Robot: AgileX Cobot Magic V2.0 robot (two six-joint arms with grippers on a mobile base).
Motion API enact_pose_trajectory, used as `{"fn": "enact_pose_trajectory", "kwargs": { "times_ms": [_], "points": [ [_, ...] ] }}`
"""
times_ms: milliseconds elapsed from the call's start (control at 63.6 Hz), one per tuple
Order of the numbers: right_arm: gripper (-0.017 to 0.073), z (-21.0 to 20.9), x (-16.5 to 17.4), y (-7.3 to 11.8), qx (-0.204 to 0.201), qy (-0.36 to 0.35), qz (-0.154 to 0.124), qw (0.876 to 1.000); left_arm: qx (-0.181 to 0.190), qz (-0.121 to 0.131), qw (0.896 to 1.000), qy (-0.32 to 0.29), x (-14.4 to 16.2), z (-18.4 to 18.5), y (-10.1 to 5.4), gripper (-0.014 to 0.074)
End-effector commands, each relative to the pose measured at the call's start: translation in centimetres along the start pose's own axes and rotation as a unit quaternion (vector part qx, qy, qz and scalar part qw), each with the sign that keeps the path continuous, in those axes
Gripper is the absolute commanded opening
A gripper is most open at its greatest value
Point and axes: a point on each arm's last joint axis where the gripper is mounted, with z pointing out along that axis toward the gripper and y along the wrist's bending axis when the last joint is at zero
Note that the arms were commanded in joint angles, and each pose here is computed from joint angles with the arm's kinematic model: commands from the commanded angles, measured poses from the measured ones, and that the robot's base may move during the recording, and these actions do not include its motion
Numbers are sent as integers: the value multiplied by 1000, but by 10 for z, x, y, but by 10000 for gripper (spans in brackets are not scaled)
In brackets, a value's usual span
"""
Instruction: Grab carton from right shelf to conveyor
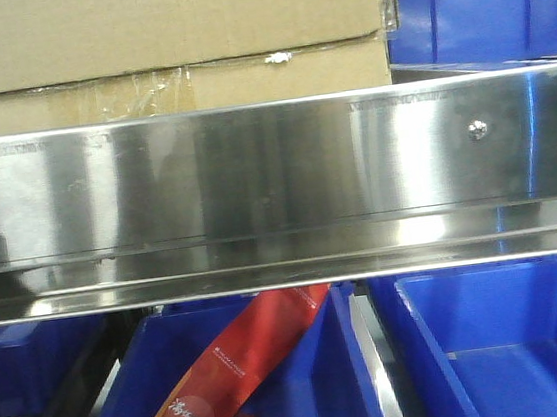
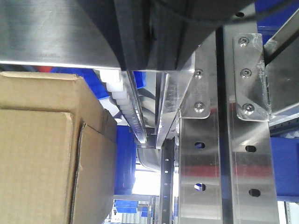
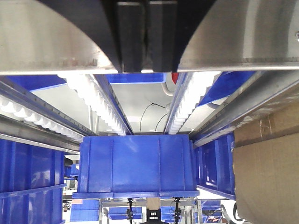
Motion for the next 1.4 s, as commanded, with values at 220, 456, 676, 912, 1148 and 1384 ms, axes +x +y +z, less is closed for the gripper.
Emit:
{"fn": "enact_pose_trajectory", "kwargs": {
  "times_ms": [220, 456, 676, 912, 1148, 1384],
  "points": [
    [-73, 0, -2, 0, -1, -13, -4, 1000, 0, -1, 1000, -12, -3, 0, 0, 15],
    [-73, 0, -2, 0, -1, -13, -4, 1000, 0, -1, 1000, -12, -3, 0, 0, 15],
    [-73, 0, -6, 0, 0, -32, -4, 999, 3, -1, 999, -52, -10, -1, -1, 15],
    [-73, -1, -11, 0, 2, -62, 4, 998, 3, -3, 999, -51, -10, -1, -1, 15],
    [-45, -17, -67, 6, -13, -59, 4, 998, -5, 15, 998, -63, -72, -15, -1, 88],
    [427, -24, -132, 11, -20, -82, 4, 996, -7, 7, 1000, -28, -140, -7, -2, 400]
  ]
}}
